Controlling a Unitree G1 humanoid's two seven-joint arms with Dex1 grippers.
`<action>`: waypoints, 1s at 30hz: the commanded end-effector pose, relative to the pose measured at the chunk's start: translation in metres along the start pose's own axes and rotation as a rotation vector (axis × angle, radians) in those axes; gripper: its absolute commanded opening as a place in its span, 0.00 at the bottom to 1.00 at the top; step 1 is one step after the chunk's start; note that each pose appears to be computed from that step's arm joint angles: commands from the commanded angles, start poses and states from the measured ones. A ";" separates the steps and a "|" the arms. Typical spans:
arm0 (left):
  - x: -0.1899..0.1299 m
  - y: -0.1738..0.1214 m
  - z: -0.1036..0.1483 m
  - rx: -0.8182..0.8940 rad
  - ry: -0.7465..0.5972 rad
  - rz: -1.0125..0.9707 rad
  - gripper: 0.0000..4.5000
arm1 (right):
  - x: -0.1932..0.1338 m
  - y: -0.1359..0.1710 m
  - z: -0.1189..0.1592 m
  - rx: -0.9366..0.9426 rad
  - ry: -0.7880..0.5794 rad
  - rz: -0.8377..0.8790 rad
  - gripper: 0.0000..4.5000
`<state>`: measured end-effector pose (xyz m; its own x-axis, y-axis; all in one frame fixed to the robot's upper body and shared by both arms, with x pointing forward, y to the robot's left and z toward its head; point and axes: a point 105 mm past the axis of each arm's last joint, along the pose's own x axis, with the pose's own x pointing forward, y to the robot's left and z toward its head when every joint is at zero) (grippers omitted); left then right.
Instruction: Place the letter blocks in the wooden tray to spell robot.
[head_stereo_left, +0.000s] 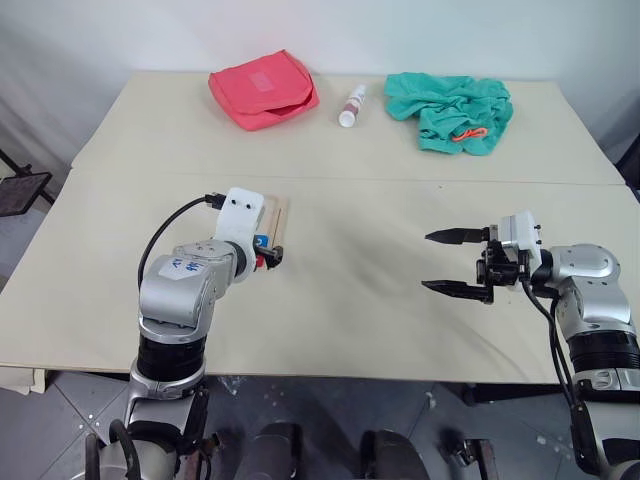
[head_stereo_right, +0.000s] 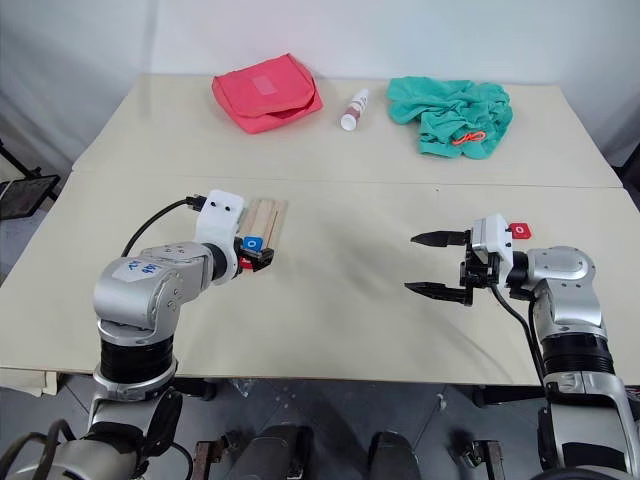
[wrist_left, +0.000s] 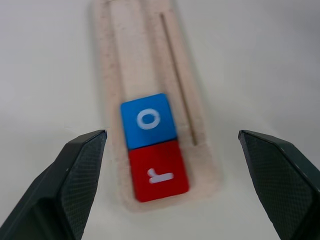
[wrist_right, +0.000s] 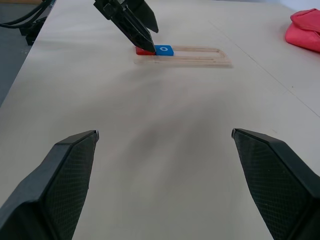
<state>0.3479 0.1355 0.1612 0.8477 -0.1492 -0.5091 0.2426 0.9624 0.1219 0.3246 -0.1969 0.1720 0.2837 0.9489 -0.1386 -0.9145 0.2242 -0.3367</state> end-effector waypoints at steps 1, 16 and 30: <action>-0.005 0.004 0.009 -0.023 -0.034 0.027 1.00 | -0.005 0.000 0.008 -0.037 -0.002 0.015 1.00; -0.001 0.009 -0.001 -0.020 0.004 0.098 1.00 | -0.005 0.002 0.009 -0.039 -0.002 0.005 1.00; 0.007 0.003 -0.023 -0.100 0.069 0.061 1.00 | -0.003 0.001 0.011 -0.043 -0.005 0.009 1.00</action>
<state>0.3446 0.1396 0.1362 0.8166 -0.0881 -0.5704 0.1556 0.9853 0.0706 0.3231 -0.1964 0.1706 0.2818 0.9490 -0.1411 -0.9162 0.2225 -0.3334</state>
